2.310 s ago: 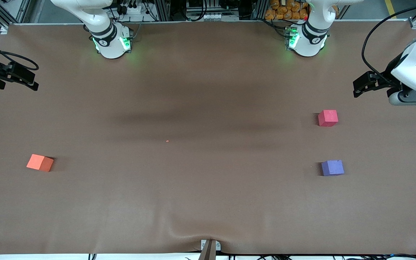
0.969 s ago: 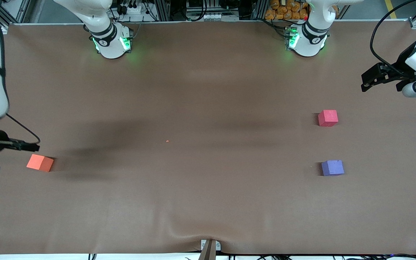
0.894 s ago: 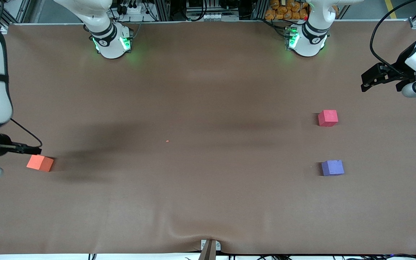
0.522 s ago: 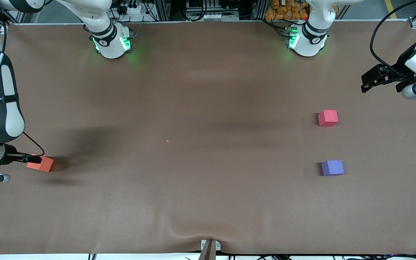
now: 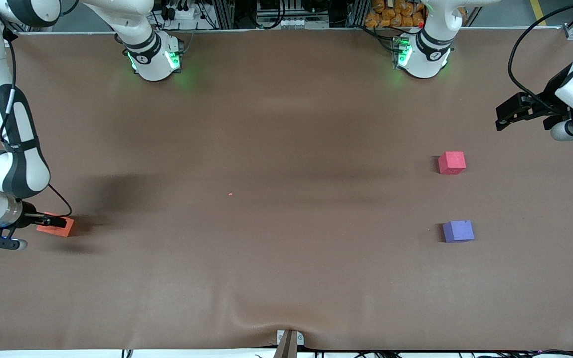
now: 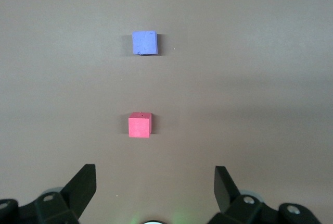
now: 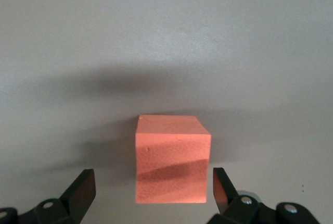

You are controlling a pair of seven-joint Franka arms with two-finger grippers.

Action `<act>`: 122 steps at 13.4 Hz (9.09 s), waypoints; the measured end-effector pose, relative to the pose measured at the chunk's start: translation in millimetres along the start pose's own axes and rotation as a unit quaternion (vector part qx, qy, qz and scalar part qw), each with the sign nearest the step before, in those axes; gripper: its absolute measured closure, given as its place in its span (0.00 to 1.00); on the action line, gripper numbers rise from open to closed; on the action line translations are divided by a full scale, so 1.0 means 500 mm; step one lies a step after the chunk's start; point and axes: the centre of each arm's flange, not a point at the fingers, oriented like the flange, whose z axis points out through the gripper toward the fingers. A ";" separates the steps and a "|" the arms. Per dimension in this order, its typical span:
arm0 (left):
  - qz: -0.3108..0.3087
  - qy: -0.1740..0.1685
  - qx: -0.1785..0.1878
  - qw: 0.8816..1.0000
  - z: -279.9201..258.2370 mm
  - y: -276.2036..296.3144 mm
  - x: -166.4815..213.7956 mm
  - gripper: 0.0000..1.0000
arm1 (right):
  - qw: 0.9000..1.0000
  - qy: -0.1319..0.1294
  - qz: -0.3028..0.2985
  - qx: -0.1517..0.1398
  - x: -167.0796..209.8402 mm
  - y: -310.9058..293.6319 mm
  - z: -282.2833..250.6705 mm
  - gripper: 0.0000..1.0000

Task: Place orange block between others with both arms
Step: 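Close the right gripper on the orange cube and lift it, then carry the orange cube with the right gripper to the table center, then release the cube with the right gripper while the left gripper reaches in, then lower the left gripper over the orange cube at the center, then close the left gripper on the orange cube and lift it, then carry the orange cube with the left gripper toward the pink cube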

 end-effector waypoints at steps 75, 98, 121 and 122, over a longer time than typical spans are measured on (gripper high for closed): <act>0.003 0.000 -0.019 1.000 0.369 0.574 0.067 0.00 | 0.997 -0.030 -0.070 0.024 -0.205 -0.491 -0.683 0.00; -0.062 0.055 -0.095 0.992 0.808 1.018 -0.035 0.00 | 0.993 -0.052 -0.096 0.047 -0.293 -0.314 -0.789 0.00; -0.060 0.059 -0.014 0.996 0.549 0.781 0.109 0.46 | 0.992 -0.060 -0.106 0.045 -0.291 -0.338 -0.770 0.00; -0.062 0.062 -0.015 0.996 0.506 0.717 0.135 0.46 | 0.992 -0.060 -0.106 0.045 -0.291 -0.338 -0.769 0.00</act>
